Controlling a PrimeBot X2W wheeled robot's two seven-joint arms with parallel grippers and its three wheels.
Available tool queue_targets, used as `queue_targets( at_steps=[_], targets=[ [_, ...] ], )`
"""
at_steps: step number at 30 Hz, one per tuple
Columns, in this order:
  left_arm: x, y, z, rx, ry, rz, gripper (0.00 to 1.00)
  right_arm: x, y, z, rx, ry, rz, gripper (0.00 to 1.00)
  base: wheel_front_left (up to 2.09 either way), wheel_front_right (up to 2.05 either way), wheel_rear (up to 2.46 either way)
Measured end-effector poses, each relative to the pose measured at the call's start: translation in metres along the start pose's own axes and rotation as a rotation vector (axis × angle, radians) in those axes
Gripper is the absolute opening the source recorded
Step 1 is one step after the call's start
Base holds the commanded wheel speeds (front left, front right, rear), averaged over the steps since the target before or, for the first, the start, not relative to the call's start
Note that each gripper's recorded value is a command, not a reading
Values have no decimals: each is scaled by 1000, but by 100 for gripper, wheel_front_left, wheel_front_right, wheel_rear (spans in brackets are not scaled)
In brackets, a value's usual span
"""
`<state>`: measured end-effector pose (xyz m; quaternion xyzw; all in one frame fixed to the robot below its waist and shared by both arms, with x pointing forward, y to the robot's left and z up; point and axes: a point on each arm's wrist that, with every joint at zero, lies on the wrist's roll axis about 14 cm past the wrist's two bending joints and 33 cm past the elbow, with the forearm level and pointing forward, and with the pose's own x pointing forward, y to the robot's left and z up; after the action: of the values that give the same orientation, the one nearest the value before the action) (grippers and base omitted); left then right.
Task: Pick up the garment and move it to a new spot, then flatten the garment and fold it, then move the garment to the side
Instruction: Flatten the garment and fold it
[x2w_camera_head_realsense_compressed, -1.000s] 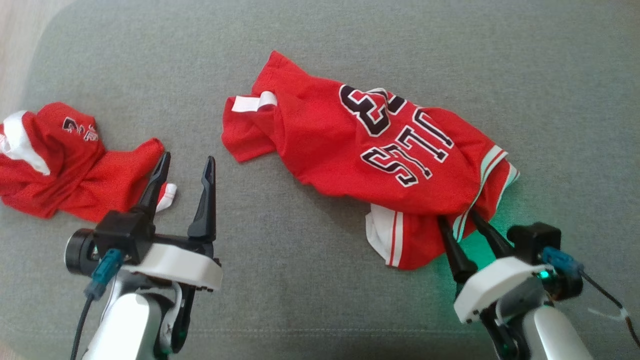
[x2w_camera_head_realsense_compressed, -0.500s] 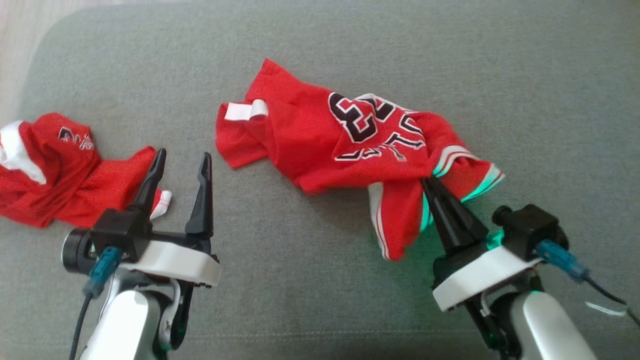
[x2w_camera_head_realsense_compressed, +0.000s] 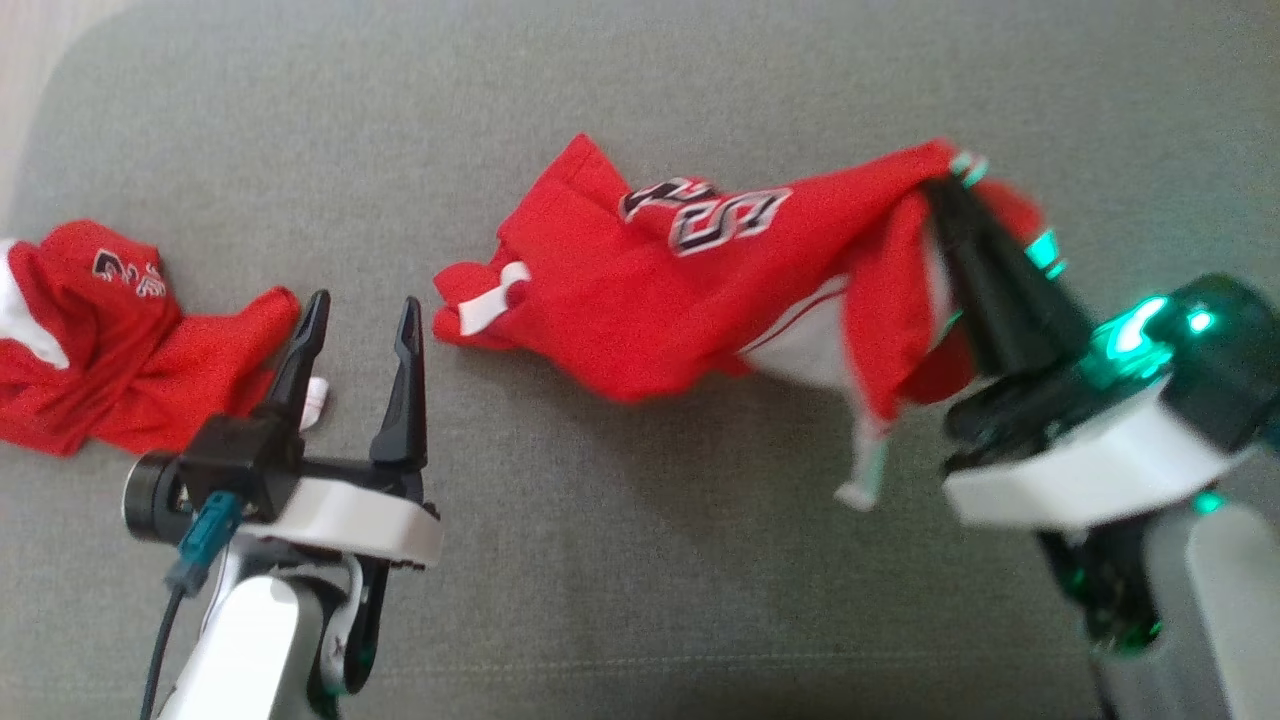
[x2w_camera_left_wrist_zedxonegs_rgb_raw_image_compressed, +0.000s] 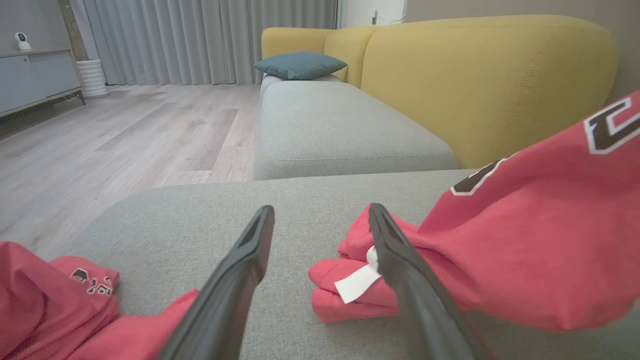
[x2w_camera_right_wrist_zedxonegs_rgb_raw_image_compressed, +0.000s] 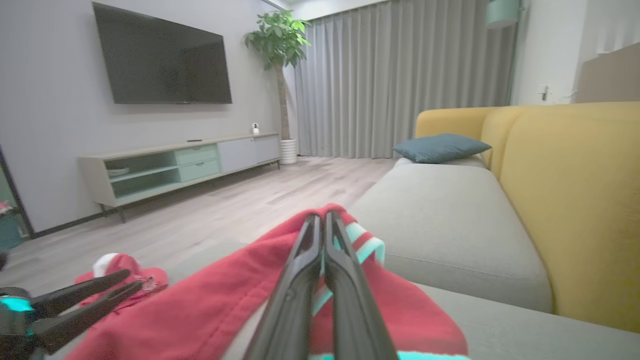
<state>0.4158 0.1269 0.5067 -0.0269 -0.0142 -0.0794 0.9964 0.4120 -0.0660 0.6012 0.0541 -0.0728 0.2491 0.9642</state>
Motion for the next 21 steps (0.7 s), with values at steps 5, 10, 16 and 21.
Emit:
queue_targets(
  at_steps=[5,10,16,21],
  targets=[
    [12,-1,-6,-9,2,-8,100,15,-42,-30,-6,83,-79,0,0,0,0],
    [35,-3,-16,-28,0,-24,100,41,-89,-76,2,177,-142,0,0,0,0],
    [50,3,-40,-31,34,-18,100,61,-130,-133,45,282,-204,0,0,0,0],
    [56,6,-53,-31,54,-16,100,63,-153,-180,79,376,-250,0,0,0,0]
  ],
)
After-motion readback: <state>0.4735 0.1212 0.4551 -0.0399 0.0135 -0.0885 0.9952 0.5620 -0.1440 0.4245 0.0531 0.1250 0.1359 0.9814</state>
